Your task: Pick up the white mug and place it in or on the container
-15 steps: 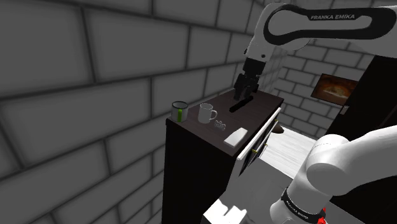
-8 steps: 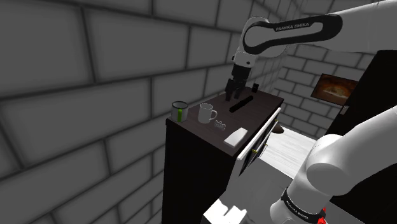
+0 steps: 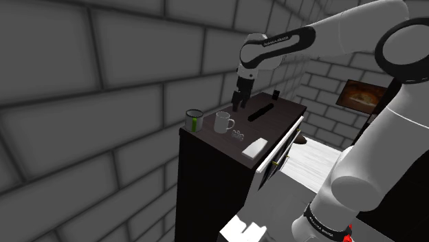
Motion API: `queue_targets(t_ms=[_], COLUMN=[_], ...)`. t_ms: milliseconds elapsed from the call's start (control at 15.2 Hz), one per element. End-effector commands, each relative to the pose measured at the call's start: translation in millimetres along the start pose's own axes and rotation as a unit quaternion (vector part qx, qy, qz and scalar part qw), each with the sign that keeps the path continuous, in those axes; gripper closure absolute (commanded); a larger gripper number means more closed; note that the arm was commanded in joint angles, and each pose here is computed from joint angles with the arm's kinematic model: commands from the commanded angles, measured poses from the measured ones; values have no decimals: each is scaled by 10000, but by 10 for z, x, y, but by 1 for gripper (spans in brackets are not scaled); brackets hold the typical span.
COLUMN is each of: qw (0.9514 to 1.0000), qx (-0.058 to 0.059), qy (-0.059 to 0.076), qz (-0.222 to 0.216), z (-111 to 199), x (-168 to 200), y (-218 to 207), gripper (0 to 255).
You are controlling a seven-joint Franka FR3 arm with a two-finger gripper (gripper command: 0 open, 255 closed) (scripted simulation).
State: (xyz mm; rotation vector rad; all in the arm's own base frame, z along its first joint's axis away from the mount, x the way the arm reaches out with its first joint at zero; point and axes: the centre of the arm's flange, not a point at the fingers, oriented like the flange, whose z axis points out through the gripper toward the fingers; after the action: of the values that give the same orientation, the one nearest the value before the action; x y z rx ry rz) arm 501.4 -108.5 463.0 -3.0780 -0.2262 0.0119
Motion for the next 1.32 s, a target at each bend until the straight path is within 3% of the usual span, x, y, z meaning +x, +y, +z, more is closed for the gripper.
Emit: queue_targets(t_ms=[0, 594, 1254], qw=[9999, 9980, 9979], qx=[-57, -283, -290], qy=[-33, -190, -195], qz=[-102, -532, -545], z=[127, 666, 1081], x=[197, 1105, 1119], y=[157, 699, 739], gripper=[0, 0, 0])
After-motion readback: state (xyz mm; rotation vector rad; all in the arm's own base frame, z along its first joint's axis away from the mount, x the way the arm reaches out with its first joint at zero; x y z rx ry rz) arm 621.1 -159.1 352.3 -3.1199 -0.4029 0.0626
